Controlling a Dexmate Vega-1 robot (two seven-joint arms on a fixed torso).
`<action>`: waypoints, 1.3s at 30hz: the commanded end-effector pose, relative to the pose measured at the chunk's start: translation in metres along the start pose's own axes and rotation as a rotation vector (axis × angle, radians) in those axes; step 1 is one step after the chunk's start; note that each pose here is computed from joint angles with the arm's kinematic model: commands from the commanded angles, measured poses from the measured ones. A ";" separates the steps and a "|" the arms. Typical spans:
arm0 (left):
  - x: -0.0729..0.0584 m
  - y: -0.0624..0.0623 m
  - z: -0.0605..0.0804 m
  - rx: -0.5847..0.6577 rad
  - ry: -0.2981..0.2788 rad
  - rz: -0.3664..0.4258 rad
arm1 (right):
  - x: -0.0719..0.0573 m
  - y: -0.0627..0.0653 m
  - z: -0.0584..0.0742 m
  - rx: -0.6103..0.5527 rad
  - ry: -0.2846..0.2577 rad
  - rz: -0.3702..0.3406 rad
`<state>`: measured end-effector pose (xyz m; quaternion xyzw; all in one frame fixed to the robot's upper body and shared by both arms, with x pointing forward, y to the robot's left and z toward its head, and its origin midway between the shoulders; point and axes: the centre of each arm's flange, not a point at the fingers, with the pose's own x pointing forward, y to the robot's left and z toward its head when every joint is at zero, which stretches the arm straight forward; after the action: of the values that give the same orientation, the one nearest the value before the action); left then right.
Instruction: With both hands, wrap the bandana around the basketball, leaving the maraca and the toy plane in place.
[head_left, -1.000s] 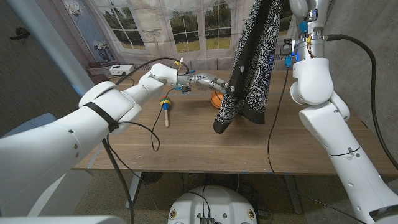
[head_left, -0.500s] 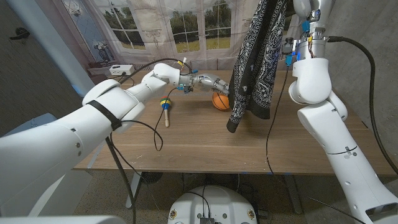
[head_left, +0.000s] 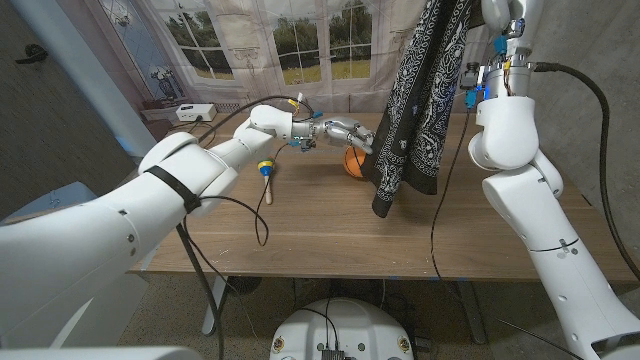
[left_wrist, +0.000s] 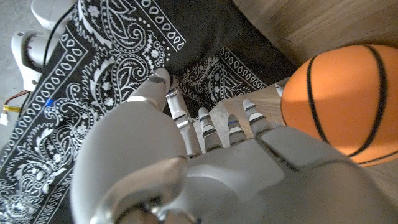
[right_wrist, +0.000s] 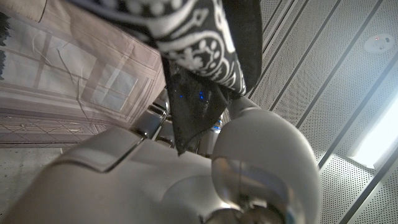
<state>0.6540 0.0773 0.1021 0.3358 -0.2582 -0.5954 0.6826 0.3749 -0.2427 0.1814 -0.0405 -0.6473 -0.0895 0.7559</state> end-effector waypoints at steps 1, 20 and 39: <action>-0.015 -0.011 0.015 0.019 -0.260 0.068 | -0.010 -0.023 0.000 -0.020 0.004 -0.055; -0.030 -0.033 0.069 0.067 -0.318 0.372 | -0.059 -0.116 0.000 -0.093 0.068 -0.278; -0.018 -0.024 0.170 0.251 -0.255 0.455 | -0.073 -0.139 0.008 -0.303 0.221 -0.098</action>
<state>0.5835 0.0955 0.1360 0.2330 -0.4162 -0.4611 0.7483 0.3383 -0.3651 0.1066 -0.0412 -0.5731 -0.2234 0.7873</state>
